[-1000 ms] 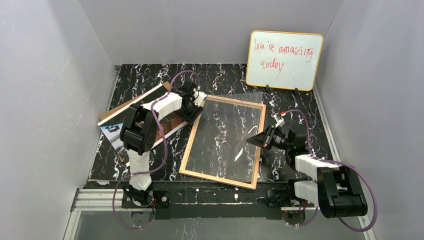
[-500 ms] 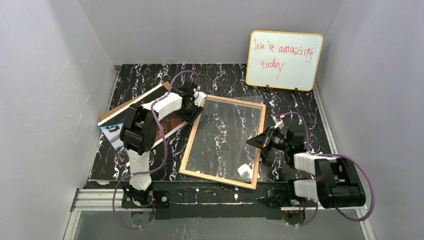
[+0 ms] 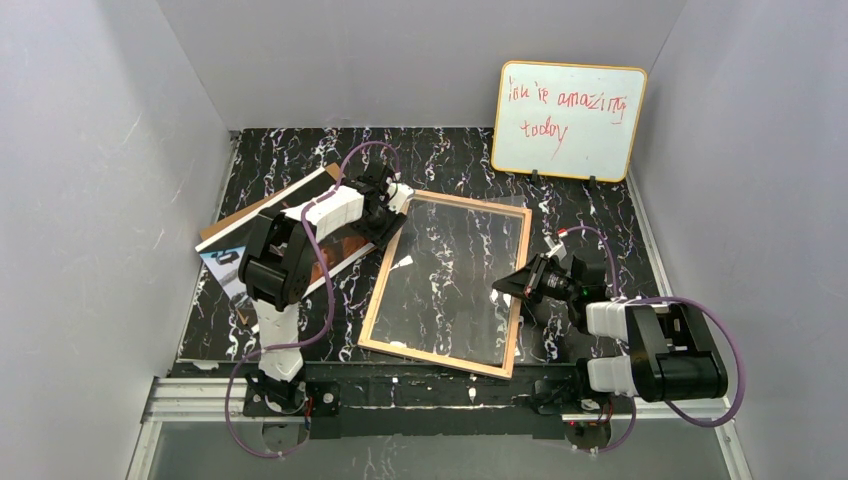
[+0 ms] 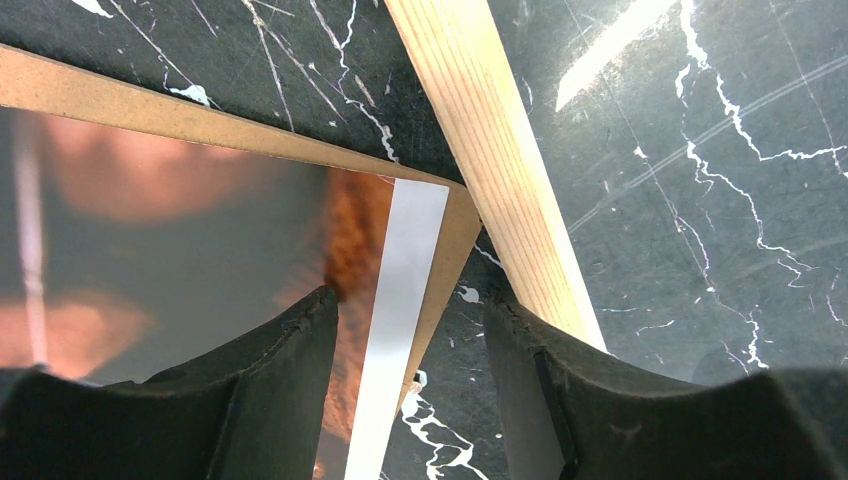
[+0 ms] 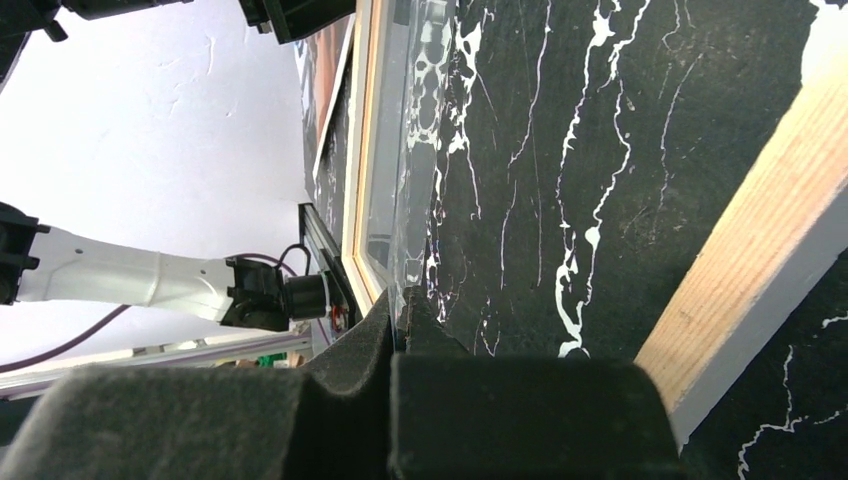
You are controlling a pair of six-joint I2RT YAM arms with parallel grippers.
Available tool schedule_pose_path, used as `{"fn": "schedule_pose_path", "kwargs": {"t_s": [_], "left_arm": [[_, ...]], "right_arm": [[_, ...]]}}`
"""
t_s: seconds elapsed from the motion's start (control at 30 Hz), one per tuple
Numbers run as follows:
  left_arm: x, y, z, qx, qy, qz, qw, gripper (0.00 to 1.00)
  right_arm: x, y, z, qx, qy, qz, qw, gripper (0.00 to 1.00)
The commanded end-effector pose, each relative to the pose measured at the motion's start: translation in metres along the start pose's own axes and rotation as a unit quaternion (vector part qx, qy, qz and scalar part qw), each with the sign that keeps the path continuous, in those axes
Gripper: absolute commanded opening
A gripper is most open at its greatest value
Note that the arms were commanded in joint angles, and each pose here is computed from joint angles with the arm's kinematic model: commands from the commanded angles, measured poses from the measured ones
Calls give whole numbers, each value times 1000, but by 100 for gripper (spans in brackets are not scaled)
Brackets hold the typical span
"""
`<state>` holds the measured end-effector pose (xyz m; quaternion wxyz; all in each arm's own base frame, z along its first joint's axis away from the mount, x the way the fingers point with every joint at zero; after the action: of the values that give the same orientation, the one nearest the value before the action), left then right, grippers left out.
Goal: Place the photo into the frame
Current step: Place the photo frame item in the photo frame.
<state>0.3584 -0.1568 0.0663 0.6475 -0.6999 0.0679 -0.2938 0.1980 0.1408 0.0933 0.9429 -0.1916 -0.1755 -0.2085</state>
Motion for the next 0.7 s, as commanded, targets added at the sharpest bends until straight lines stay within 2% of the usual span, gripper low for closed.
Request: {"fn": "schedule_pose_path", "kwargs": {"t_s": [0.0, 0.67], "left_arm": [[-51, 29, -17, -39, 1, 105, 994, 53], [-47, 26, -16, -36, 4, 103, 994, 53]], "right_arm": [[11, 3, 5, 8, -17, -5, 1000, 1], [20, 4, 3, -20, -40, 10, 999, 1]]}}
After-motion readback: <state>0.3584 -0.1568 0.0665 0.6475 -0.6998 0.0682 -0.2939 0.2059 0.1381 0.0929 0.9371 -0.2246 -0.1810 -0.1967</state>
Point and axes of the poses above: each gripper's point midway between its finger pads, its own y axis out along the fingers, its own z axis along the line the jaws close on, x = y × z, the point moved 5 cm from there along -y, back along the fingers, and after that the axes turned 10 degrees about -y, right-handed, at the moved point
